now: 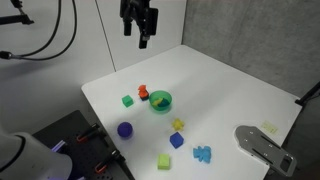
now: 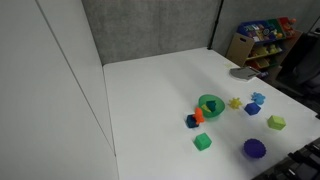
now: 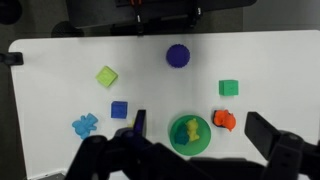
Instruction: Put the green toy animal in the bowl
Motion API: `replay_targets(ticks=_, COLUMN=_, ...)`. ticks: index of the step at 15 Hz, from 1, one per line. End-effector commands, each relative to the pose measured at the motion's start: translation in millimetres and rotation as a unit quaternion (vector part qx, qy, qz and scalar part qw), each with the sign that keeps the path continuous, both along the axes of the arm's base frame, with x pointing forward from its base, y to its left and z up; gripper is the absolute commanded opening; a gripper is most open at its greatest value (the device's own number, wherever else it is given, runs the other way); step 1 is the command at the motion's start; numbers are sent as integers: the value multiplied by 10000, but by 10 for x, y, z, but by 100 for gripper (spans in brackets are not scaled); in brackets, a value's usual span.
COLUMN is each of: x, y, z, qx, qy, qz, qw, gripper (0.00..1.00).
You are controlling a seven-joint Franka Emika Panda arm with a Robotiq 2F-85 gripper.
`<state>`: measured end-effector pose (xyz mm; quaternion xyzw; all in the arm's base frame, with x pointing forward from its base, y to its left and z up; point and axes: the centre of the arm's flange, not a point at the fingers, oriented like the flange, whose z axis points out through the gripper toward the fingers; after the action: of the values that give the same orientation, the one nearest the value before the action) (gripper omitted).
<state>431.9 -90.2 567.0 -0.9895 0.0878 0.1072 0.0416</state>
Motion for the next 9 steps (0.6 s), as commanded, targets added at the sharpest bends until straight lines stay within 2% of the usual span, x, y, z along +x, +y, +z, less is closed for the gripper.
replay_targets(ticks=1, x=-329, y=16, z=202, qx=-39, qy=-85, qz=108, qw=9999, gripper=100)
replay_targets(ticks=9, x=-833, y=-30, z=304, qx=96, qy=-719, qz=259, qw=9970, gripper=100)
